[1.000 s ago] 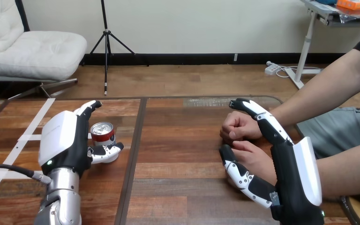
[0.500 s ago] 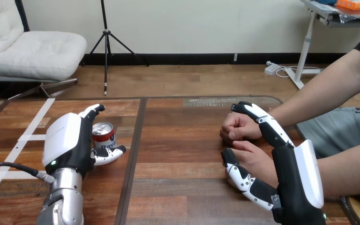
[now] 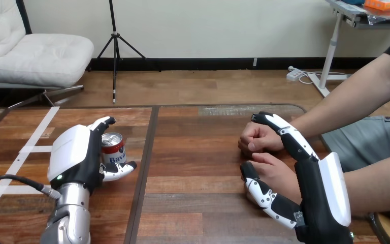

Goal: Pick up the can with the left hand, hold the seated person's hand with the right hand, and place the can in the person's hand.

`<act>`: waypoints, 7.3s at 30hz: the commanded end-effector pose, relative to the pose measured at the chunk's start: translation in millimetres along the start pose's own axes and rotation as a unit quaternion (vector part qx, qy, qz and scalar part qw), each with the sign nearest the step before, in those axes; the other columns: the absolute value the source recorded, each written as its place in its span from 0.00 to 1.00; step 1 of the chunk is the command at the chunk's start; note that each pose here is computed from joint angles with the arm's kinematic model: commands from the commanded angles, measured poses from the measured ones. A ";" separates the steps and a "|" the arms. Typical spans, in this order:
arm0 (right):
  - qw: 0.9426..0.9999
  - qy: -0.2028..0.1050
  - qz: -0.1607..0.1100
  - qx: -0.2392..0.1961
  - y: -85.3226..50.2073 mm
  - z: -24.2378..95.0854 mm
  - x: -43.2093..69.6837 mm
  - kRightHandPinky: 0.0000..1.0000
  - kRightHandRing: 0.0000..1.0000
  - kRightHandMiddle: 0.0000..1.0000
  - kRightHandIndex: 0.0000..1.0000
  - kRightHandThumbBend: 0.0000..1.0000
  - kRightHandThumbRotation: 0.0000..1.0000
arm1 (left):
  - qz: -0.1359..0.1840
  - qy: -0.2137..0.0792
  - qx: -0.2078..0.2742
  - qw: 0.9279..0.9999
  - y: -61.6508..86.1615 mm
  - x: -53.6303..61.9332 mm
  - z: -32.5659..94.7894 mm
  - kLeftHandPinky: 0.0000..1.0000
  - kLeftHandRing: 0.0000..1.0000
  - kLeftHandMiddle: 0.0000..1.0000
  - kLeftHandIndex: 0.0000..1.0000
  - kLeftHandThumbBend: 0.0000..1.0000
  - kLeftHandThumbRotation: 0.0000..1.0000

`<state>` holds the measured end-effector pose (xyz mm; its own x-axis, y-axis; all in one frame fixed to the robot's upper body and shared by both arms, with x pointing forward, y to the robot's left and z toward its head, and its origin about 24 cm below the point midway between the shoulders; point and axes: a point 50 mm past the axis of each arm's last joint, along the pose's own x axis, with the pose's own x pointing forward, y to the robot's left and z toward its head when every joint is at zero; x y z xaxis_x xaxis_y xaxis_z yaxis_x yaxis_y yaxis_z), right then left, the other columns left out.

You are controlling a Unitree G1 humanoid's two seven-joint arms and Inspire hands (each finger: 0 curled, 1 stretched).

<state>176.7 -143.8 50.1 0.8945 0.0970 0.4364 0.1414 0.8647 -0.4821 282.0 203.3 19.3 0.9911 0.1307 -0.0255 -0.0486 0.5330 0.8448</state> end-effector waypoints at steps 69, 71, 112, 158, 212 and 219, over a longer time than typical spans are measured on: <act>0.999 -0.036 -0.014 -0.001 -7.7 12.0 12.7 0.84 0.86 0.85 0.79 0.44 0.00 | 0.062 -0.021 -0.029 0.997 3.7 29.5 10.7 0.58 0.68 0.72 0.71 0.67 0.00; 0.999 -0.036 -0.014 -0.001 -7.7 12.0 12.7 0.84 0.86 0.85 0.79 0.44 0.00 | 0.061 -0.021 -0.029 0.997 3.4 29.6 10.5 0.58 0.68 0.72 0.71 0.67 0.00; 1.000 -0.026 -0.004 -0.008 -8.5 12.7 11.7 0.83 0.86 0.86 0.78 0.45 0.00 | 0.019 -0.003 0.005 1.000 0.4 30.3 7.4 0.59 0.72 0.79 0.80 0.68 0.13; 1.000 -0.022 0.003 -0.015 -7.5 12.2 12.6 0.82 0.86 0.85 0.77 0.46 0.00 | -0.006 -0.005 0.035 0.999 12.1 32.6 15.1 0.61 0.72 0.77 0.75 0.76 0.06; 0.999 -0.021 0.011 -0.032 -9.6 12.0 13.1 0.81 0.86 0.84 0.76 0.46 0.00 | 0.037 -0.036 -0.031 0.998 13.8 25.2 18.4 0.58 0.70 0.75 0.74 0.79 0.05; 0.999 -0.019 0.012 -0.032 -9.7 11.8 13.5 0.81 0.86 0.84 0.75 0.47 0.00 | 0.057 -0.050 -0.047 0.996 16.0 20.2 20.6 0.55 0.66 0.71 0.72 0.78 0.04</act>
<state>175.2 -143.8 51.8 0.9176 0.1261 0.3771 0.1091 0.8321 -0.5437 298.7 200.2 20.4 0.9933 0.1158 -0.0028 -0.0645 0.5731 0.8169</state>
